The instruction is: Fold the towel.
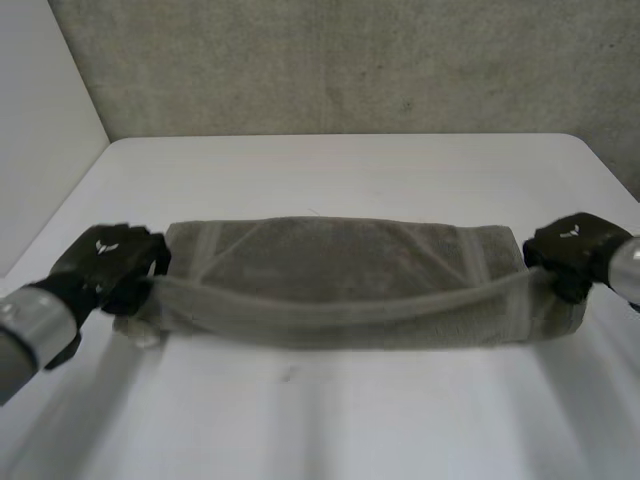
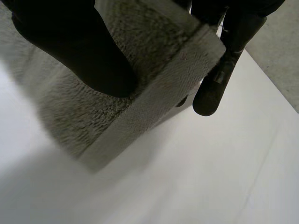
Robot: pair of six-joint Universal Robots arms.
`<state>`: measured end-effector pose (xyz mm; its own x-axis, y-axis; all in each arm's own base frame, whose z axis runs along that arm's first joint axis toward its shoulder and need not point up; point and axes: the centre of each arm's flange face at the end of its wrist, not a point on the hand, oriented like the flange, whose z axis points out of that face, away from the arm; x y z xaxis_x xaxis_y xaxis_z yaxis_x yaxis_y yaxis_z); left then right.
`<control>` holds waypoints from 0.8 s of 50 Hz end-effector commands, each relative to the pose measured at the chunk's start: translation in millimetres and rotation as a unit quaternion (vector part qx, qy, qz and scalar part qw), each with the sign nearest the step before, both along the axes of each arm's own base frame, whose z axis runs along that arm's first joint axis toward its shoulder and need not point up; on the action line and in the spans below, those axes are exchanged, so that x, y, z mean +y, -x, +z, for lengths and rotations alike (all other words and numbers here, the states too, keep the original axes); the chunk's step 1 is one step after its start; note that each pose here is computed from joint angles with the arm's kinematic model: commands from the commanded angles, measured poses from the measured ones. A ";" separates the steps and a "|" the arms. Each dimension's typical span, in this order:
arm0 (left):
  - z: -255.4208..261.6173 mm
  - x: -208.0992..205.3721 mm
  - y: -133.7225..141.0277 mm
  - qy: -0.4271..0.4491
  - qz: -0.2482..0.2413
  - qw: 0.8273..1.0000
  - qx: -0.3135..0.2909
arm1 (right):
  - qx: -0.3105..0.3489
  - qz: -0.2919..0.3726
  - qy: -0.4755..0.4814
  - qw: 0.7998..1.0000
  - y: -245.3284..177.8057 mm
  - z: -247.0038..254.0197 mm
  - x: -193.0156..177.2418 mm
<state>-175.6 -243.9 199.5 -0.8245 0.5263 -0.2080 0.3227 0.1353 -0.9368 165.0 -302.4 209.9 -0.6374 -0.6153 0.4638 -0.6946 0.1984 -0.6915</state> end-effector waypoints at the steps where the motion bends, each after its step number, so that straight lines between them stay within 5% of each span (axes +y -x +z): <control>1: -21.5 -83.9 26.5 0.019 0.003 1.000 -0.011 | -0.033 -0.022 0.031 0.999 -29.8 -28.4 -68.0; 6: -29.2 -127.0 30.5 0.039 0.034 0.998 -0.018 | -0.061 -0.022 0.074 0.995 -43.4 -37.2 -95.3; 18: -43.8 -175.8 59.6 0.072 0.016 0.997 -0.007 | -0.063 -0.052 0.171 0.982 -54.5 -54.0 -143.3; 30: -64.0 -183.4 62.3 0.056 0.014 0.998 -0.011 | -0.057 -0.052 0.166 0.983 -58.3 -68.4 -146.1; 40: -13.3 -193.5 62.5 0.112 0.029 0.993 0.023 | -0.082 -0.059 0.199 0.975 -60.4 -21.1 -136.3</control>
<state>-238.5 -431.8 146.2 -0.8387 0.4620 -0.2884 0.3302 0.0103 -0.9438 225.9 -447.3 154.6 -0.7546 -0.3565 0.5510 -0.5876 -0.0069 -0.8091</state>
